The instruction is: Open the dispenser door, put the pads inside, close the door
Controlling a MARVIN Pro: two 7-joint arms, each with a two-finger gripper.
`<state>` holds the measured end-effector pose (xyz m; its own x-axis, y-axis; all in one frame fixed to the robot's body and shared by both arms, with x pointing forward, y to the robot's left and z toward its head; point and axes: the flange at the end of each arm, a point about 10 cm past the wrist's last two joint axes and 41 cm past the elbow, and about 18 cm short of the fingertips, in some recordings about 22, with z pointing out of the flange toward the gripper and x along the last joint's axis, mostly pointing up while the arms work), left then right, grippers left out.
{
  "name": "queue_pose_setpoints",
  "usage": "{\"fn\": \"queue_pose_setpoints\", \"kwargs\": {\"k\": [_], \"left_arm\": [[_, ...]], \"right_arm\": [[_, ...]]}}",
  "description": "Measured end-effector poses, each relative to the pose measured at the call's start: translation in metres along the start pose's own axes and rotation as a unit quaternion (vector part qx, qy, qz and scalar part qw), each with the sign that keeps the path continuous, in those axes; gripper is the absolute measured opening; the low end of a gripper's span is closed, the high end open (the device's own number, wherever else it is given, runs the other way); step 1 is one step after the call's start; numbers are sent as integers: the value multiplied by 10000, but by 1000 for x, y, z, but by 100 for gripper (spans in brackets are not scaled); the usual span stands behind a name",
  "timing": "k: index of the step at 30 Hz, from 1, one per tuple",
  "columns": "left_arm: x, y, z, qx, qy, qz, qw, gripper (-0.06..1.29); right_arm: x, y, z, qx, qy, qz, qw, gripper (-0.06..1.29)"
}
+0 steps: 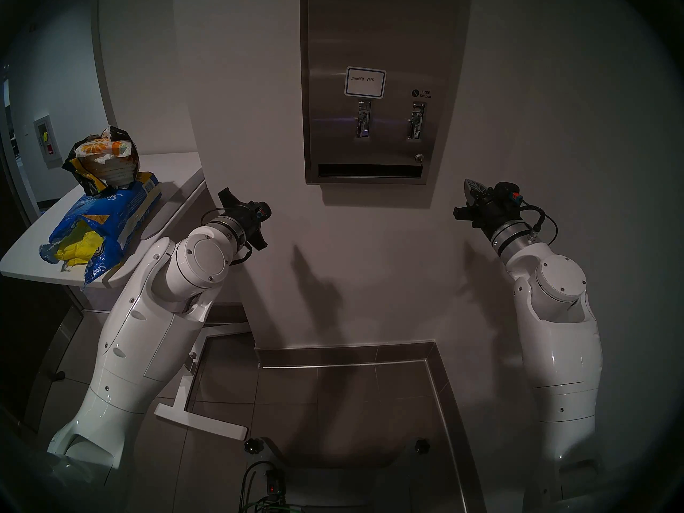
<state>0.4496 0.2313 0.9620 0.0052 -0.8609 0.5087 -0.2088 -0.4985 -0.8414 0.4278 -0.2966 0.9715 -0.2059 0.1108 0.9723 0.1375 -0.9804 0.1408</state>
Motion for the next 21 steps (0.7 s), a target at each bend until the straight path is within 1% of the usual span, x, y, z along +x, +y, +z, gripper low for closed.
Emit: {"fn": "queue_pose_setpoints", "kwargs": {"k": [7,11,16,21], "left_arm": [[4,-1,13,39,-39,59,10000,-2],[8,-4,20,67,-36,98,9999,-2],[14,-6,29,29,-50,159,9999,-2],[18,-8,34,-19,-63,195,9998,-2]], "right_arm": [[0,0,0,1,2,-2,10000,-3],[0,0,0,1,2,-4,10000,-3],[0,0,0,1,3,-5,10000,-3],[0,0,0,2,4,-7,10000,-3]]}}
